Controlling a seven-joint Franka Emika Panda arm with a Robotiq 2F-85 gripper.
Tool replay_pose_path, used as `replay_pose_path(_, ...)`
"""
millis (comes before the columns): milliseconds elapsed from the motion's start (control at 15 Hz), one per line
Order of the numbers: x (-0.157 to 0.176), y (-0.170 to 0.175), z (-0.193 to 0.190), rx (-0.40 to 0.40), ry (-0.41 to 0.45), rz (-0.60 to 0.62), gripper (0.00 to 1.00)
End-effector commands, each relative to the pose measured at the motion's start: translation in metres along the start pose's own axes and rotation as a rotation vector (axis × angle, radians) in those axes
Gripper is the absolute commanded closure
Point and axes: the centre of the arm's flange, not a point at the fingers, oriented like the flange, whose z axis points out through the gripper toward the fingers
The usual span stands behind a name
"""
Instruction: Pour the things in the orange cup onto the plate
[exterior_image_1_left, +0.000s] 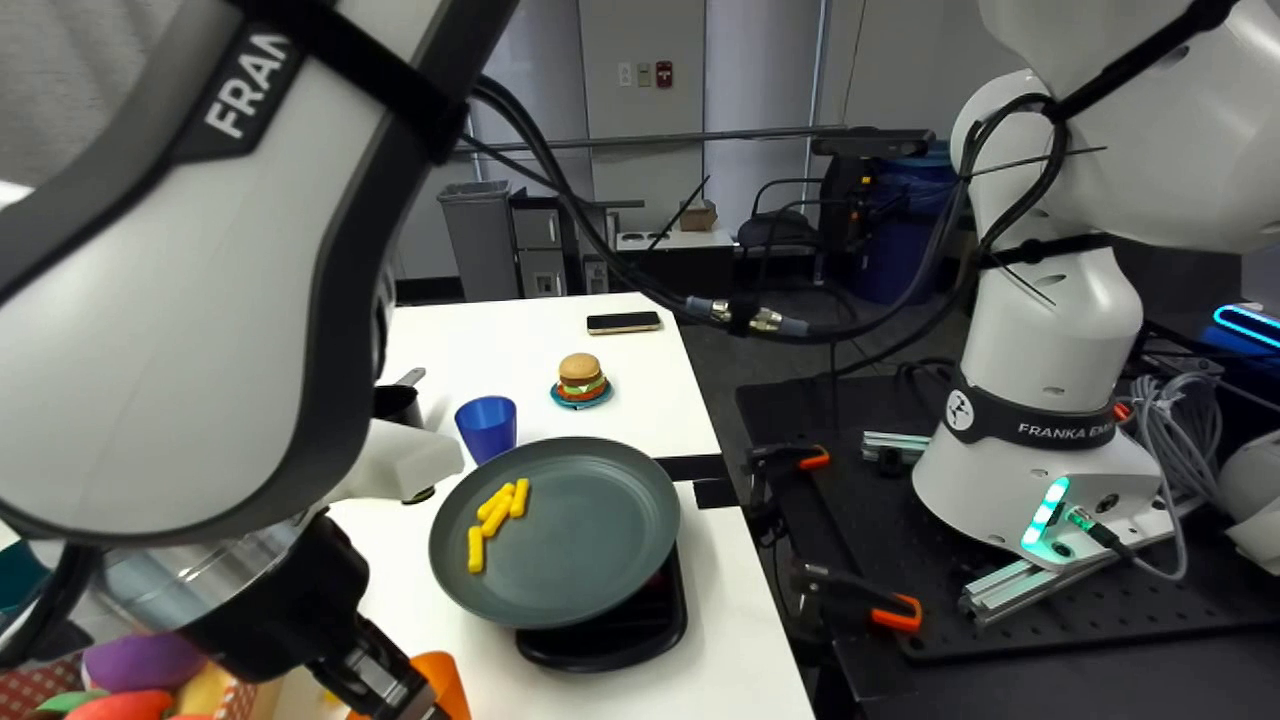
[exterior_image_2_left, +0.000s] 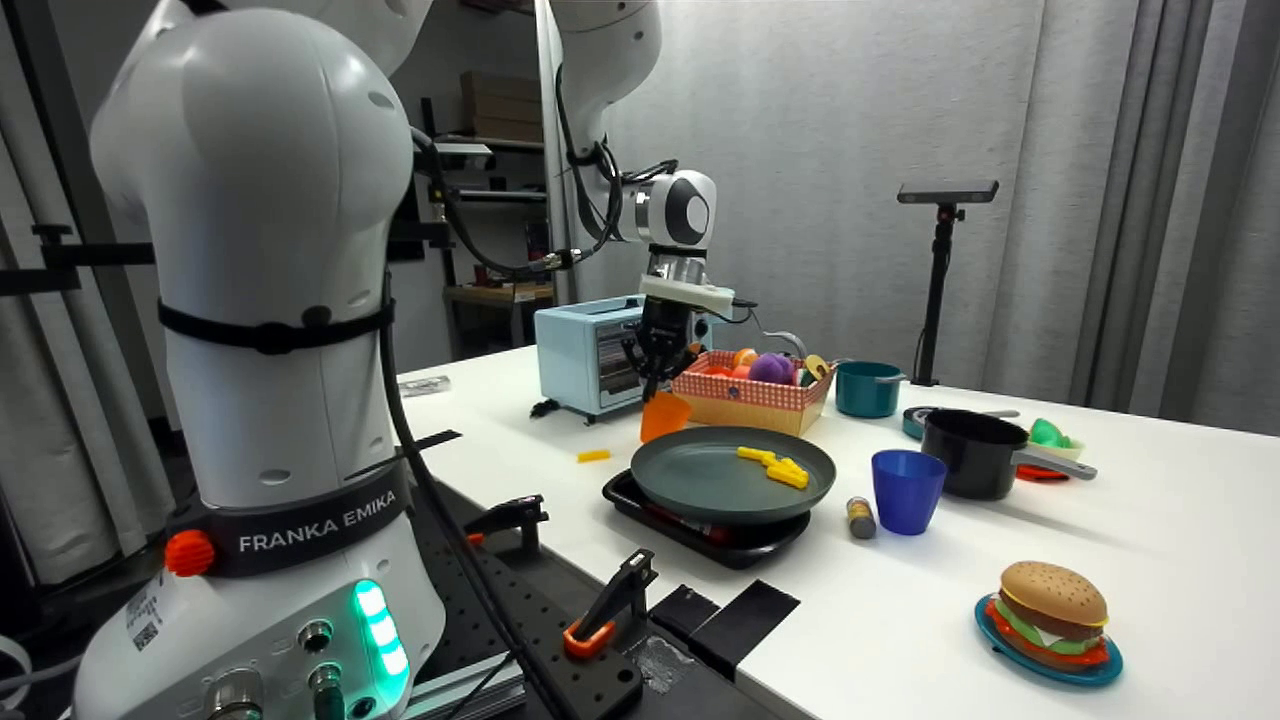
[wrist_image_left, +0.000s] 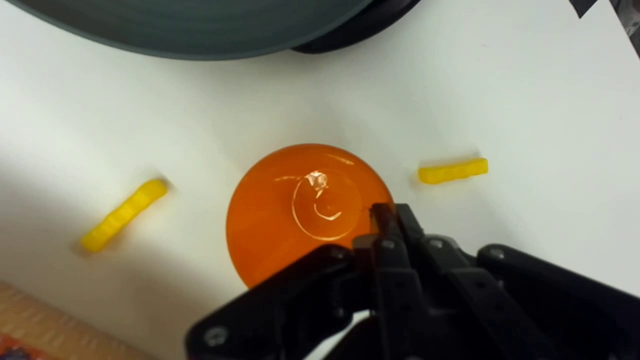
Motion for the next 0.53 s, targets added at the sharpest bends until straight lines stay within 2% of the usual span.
replay_pose_path(0,0.0024,0.0044,-0.0071,-0.066,-0.035,-0.004,0.99)
replay_pose_path(200,-0.0005,0.0074,-0.0050,-0.114,-0.064,-0.013,0.99)
replay_pose_path(467,-0.0033,0.0099,-0.0045,-0.134,-0.085,-0.020,0.99)
